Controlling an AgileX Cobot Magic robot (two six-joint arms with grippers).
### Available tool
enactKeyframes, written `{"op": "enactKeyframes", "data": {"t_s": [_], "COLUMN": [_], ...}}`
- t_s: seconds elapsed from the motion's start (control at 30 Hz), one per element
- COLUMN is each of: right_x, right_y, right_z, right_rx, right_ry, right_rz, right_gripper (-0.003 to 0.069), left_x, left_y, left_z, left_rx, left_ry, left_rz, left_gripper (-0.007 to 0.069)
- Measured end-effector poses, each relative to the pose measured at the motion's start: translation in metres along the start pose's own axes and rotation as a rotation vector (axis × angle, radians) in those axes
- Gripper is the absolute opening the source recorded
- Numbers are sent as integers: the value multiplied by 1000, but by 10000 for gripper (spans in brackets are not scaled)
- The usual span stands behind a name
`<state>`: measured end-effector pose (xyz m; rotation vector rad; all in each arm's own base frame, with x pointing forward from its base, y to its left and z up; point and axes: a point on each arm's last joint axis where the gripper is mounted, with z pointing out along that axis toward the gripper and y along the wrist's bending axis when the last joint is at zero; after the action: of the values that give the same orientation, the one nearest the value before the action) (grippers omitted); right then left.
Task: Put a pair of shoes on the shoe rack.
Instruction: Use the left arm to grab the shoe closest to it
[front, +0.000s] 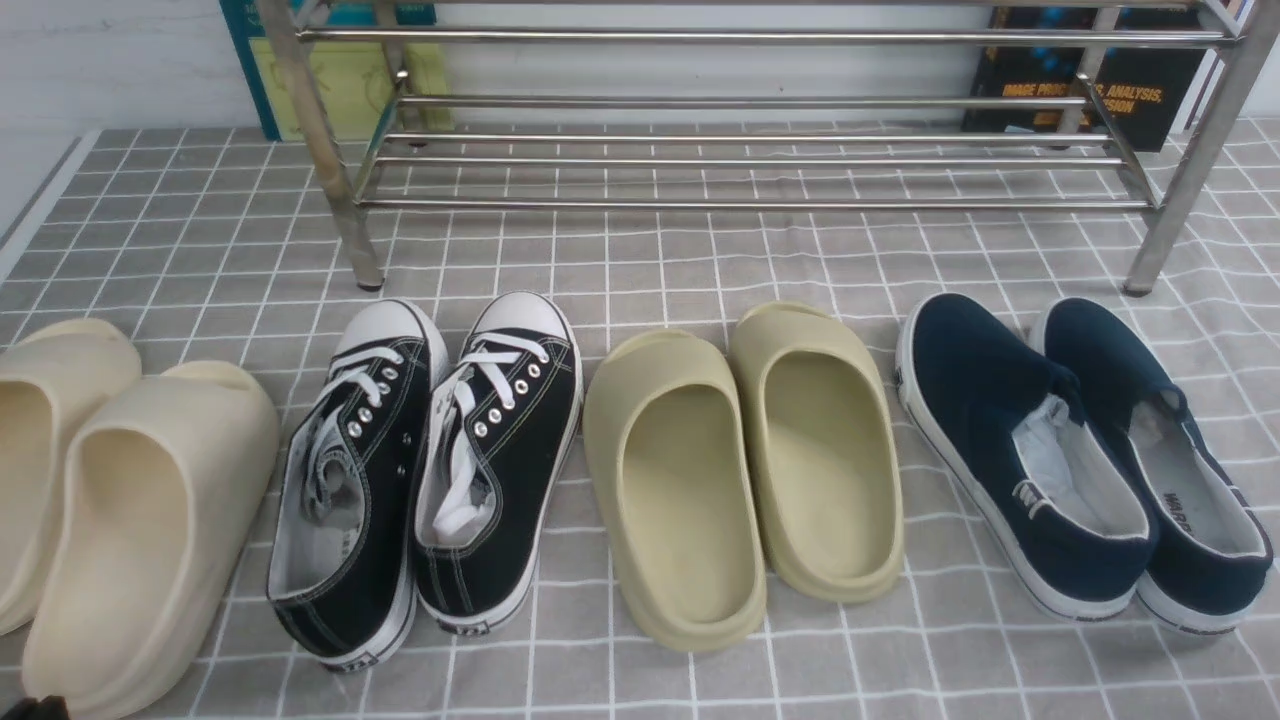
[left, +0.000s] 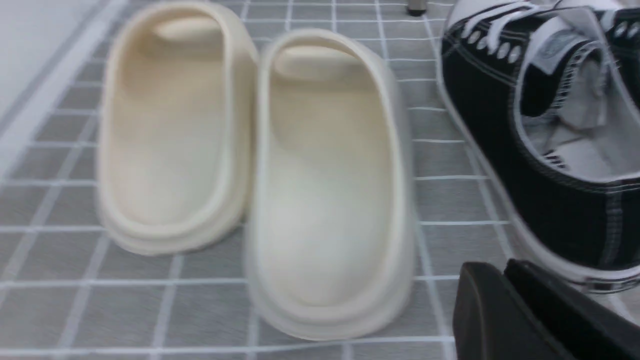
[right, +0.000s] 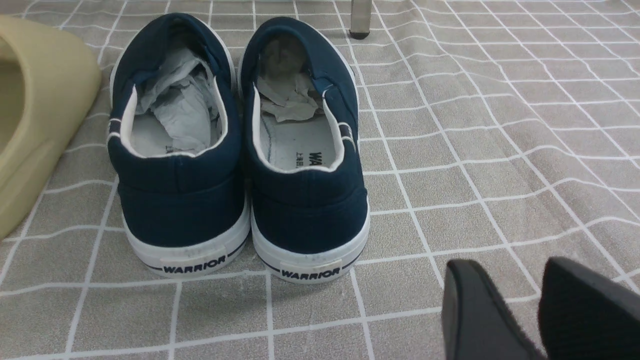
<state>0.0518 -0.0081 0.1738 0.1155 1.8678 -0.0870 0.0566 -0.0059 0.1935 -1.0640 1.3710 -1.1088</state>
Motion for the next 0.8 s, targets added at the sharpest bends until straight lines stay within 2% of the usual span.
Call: {"op": "enactKeyframes", "data": {"t_s": [0.2,0.23,0.6,0.63,0.8], "right_x": [0,0,0,0,0], "right_y": [0,0,0,0,0], "right_z": [0,0,0,0,0], "right_rx": [0,0,0,0,0], "right_ry": [0,0,0,0,0], "right_rz": [0,0,0,0,0], "right_gripper": [239,239,239,239,239], "left_x": [0,1,1,1,1], "left_y": [0,-1,-1,-1,-1], "left_z": [0,0,0,0,0], "left_rx": [2,8,8,10,15], "left_ry": [2,7,8,10,8], "left_rz": [-58,-178,-188,-238,-243], "left_gripper": [81,82,82,83,90]}}
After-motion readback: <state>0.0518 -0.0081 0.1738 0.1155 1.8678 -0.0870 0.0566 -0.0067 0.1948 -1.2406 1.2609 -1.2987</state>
